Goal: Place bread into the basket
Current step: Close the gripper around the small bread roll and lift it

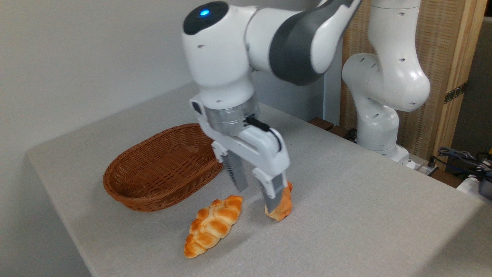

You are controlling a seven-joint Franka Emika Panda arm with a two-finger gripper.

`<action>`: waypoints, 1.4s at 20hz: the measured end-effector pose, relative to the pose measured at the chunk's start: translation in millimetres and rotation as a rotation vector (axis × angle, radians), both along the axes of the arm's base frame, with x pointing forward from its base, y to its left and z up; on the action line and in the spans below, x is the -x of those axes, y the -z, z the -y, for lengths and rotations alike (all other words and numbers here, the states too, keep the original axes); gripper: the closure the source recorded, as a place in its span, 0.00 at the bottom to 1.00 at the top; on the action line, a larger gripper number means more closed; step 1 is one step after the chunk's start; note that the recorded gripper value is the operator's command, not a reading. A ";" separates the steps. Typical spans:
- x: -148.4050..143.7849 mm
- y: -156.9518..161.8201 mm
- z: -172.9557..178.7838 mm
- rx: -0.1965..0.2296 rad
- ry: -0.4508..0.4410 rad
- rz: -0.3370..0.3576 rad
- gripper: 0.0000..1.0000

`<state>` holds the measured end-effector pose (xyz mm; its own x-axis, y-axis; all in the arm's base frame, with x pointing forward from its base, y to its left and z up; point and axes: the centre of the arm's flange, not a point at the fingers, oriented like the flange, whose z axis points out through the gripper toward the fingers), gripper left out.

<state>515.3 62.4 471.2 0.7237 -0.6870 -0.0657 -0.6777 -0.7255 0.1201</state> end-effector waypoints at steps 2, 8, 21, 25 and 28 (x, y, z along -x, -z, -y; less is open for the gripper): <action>8.4 -1.6 -9.8 -0.006 0.007 -0.028 0.00; 17.3 11.4 -5.4 -0.007 0.020 -0.085 0.00; 24.1 28.8 5.3 -0.004 0.041 -0.125 0.25; 24.7 30.9 8.3 -0.004 0.047 -0.129 0.59; 25.3 34.3 15.3 -0.005 0.061 -0.137 0.59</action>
